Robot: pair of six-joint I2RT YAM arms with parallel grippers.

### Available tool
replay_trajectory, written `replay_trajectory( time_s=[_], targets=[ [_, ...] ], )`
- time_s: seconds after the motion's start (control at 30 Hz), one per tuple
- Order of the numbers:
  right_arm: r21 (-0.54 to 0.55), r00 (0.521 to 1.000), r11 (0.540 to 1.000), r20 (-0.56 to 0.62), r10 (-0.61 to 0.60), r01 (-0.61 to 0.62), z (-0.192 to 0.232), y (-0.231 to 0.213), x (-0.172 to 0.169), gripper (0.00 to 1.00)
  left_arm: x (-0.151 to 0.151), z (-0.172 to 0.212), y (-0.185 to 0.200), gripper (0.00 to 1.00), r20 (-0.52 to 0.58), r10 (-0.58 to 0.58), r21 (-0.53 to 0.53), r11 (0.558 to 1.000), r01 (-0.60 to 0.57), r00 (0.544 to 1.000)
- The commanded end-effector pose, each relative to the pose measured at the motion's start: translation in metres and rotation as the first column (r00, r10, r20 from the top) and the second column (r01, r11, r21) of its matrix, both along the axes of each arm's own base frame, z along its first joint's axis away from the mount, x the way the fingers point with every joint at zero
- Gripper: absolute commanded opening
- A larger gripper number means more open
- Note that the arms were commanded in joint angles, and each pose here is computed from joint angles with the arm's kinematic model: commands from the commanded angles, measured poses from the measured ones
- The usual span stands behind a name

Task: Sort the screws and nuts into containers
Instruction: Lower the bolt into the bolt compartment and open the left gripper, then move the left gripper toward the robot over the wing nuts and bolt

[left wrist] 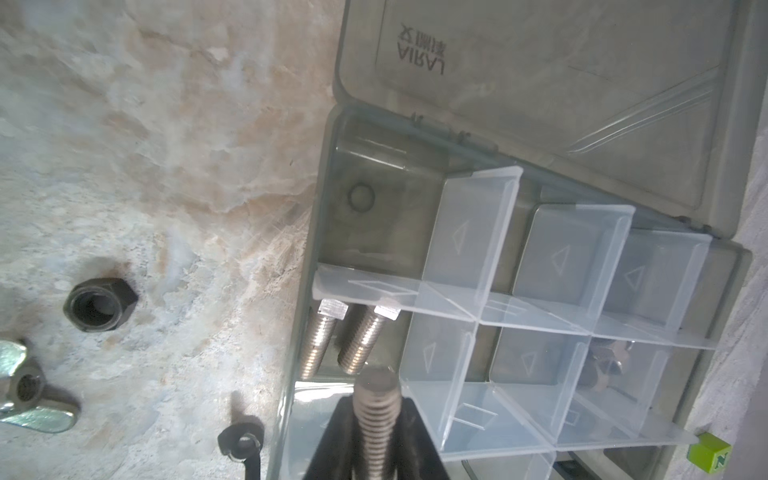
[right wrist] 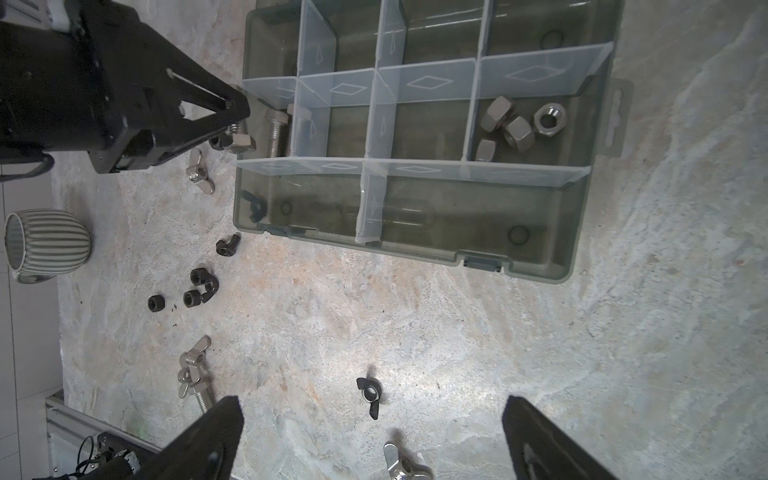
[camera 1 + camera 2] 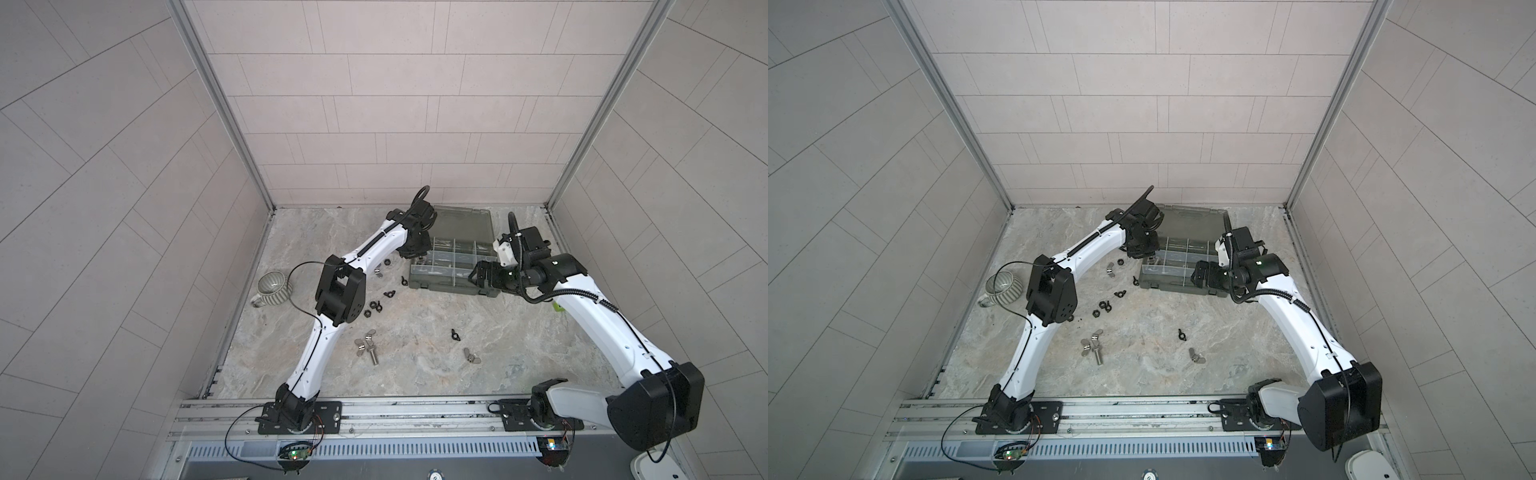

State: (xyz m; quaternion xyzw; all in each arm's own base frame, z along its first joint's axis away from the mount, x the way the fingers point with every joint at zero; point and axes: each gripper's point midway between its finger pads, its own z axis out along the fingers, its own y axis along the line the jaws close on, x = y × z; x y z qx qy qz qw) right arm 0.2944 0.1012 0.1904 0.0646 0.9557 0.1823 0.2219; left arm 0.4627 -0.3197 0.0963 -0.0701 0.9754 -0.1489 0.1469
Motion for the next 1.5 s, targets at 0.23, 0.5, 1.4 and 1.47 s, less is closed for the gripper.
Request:
replay_trajectory(
  time_s=[0.23, 0.5, 1.4, 1.47],
  targets=[
    [-0.031, 0.999, 0.999, -0.003, -0.034, 0.034, 0.002, -0.019, -0.003, 0.99, 0.01, -0.001, -0.011, 0.2, 0.011, 0.003, -0.03, 1.0, -0.002, 1.0],
    [-0.023, 1.0, 0.999, 0.0, -0.029, 0.029, 0.002, -0.018, 0.0, 0.99, 0.014, 0.024, -0.012, 0.5, 0.066, -0.016, -0.049, 0.999, 0.019, 0.998],
    [-0.083, 0.996, 0.993, -0.002, 0.085, -0.085, 0.006, -0.001, -0.023, 0.99, -0.1, 0.066, 0.132, 0.85, 0.246, -0.094, 0.221, 0.975, 0.038, 0.965],
    [-0.088, 0.996, 0.992, -0.004, 0.091, -0.091, 0.005, 0.001, -0.024, 0.99, -0.104, 0.065, 0.134, 0.85, 0.217, -0.106, 0.236, 0.97, 0.053, 0.97]
  ],
)
